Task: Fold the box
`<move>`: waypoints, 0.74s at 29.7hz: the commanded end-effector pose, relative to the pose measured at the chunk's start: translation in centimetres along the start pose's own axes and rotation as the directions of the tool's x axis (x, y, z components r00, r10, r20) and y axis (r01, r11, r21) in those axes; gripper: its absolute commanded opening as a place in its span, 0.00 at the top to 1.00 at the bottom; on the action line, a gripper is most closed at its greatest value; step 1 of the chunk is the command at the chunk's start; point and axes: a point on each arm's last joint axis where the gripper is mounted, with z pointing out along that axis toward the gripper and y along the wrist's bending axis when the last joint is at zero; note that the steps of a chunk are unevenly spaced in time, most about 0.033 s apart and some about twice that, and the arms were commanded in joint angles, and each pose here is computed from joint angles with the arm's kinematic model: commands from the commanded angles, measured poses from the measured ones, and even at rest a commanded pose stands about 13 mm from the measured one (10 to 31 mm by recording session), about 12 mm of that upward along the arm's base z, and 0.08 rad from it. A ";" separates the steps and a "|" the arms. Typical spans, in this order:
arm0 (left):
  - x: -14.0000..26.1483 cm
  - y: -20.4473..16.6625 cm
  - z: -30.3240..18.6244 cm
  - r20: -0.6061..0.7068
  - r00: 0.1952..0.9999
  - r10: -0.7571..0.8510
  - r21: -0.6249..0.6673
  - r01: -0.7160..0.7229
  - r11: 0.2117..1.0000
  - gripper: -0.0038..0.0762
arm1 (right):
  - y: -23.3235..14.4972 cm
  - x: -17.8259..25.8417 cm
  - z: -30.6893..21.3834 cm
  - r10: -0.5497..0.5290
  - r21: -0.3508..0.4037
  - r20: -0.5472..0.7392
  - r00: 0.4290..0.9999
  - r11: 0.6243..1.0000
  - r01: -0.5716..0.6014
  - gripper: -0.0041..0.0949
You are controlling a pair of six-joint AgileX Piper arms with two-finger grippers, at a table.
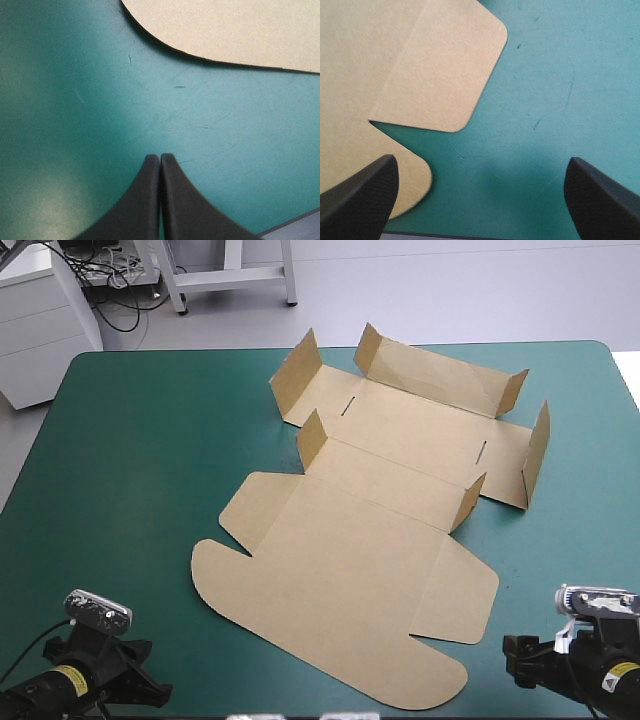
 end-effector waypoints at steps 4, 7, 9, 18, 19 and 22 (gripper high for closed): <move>-0.9 -0.1 -0.5 0.057 0.998 -0.009 0.006 0.009 1.000 0.99 | 1.6 -2.8 -3.1 0.215 -0.142 0.144 0.966 0.971 -0.195 0.12; -0.9 -0.1 -0.5 0.057 0.998 -0.009 0.006 0.009 1.000 0.99 | 2.1 -3.7 -2.9 0.260 -0.189 0.122 0.958 0.954 -0.235 0.12; -0.9 -0.1 -0.5 0.057 0.998 -0.009 0.006 0.009 1.000 0.99 | 2.3 -4.5 -2.2 0.276 -0.197 0.101 0.956 0.947 -0.253 0.12; -0.9 -0.1 -0.5 0.057 0.998 -0.009 0.006 0.009 1.000 0.99 | 2.1 -9.3 3.6 0.305 -0.144 0.022 0.952 0.943 -0.299 0.12; -0.9 -0.1 -0.5 0.057 0.998 -0.009 0.006 0.009 1.000 0.99 | 2.1 -9.8 4.5 0.308 -0.144 0.008 0.951 0.942 -0.304 0.12; -0.9 -0.1 -0.5 0.057 0.998 -0.009 0.006 0.009 1.000 0.99 | 2.2 -11.1 7.1 0.317 -0.154 -0.039 0.948 0.935 -0.319 0.12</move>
